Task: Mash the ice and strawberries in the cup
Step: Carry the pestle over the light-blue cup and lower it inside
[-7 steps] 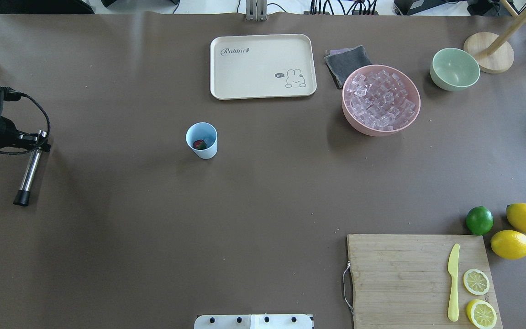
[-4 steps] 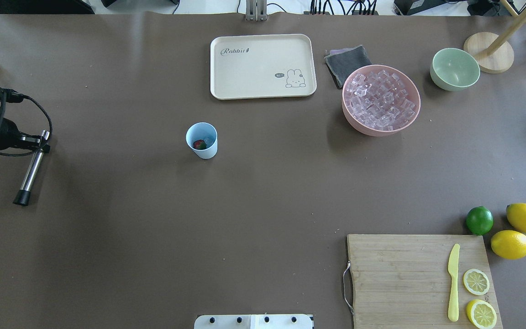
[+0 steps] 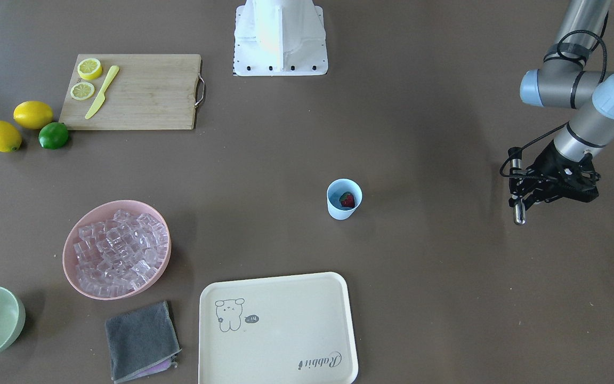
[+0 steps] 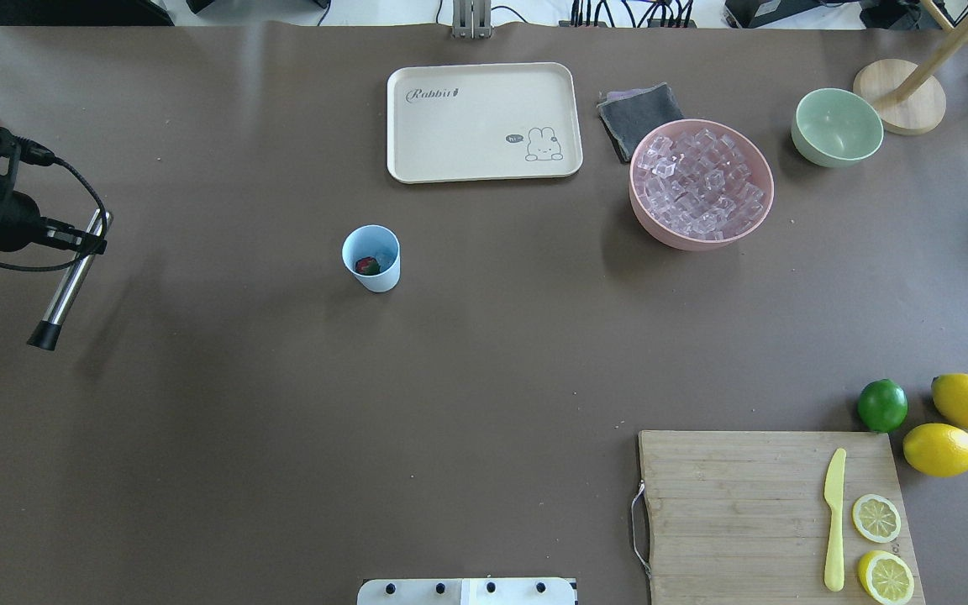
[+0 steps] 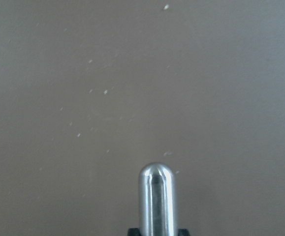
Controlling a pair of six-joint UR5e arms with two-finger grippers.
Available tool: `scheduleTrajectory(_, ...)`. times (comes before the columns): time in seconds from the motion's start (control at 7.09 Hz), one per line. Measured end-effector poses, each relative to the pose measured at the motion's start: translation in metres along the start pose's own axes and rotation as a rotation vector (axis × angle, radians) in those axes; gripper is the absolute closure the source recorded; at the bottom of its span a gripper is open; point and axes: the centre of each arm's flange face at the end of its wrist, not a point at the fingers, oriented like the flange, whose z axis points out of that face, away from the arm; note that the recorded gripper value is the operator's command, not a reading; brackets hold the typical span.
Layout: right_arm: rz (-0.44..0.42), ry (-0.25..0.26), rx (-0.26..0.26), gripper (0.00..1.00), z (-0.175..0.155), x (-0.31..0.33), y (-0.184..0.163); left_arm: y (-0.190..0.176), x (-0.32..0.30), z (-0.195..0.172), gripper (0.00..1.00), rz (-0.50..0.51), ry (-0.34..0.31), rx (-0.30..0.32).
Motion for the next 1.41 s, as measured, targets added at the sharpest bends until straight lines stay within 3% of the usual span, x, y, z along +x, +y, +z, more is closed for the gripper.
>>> scheduleTrajectory(0.28, -0.005, 0.003, 0.008, 0.01, -0.005, -0.004, 0.004, -0.093, 0.068, -0.053, 0.74, 0.102, 0.046, 0.208)
scheduleTrajectory(0.56, 0.001, 0.001, 0.002, 0.01, -0.007, -0.008, 0.002, -0.142, 0.135, -0.089, 0.74, 0.109, 0.056, 0.453)
scheduleTrajectory(0.71, 0.003, -0.001, -0.001, 0.01, -0.008, -0.009, 0.001, -0.146, 0.171, -0.086, 0.74, 0.058, 0.059, 0.555)
scheduleTrajectory(0.99, -0.006, -0.002, -0.003, 0.01, -0.008, -0.013, -0.005, -0.118, 0.261, -0.05, 0.75, -0.016, 0.021, 0.761)
scheduleTrajectory(1.13, -0.014, -0.002, -0.005, 0.01, -0.007, -0.016, -0.01, -0.109, 0.296, -0.042, 0.75, -0.042, 0.001, 0.831)
scheduleTrajectory(1.41, -0.022, -0.002, -0.008, 0.01, -0.006, -0.019, -0.017, -0.103, 0.323, -0.034, 0.75, -0.071, -0.036, 0.895)
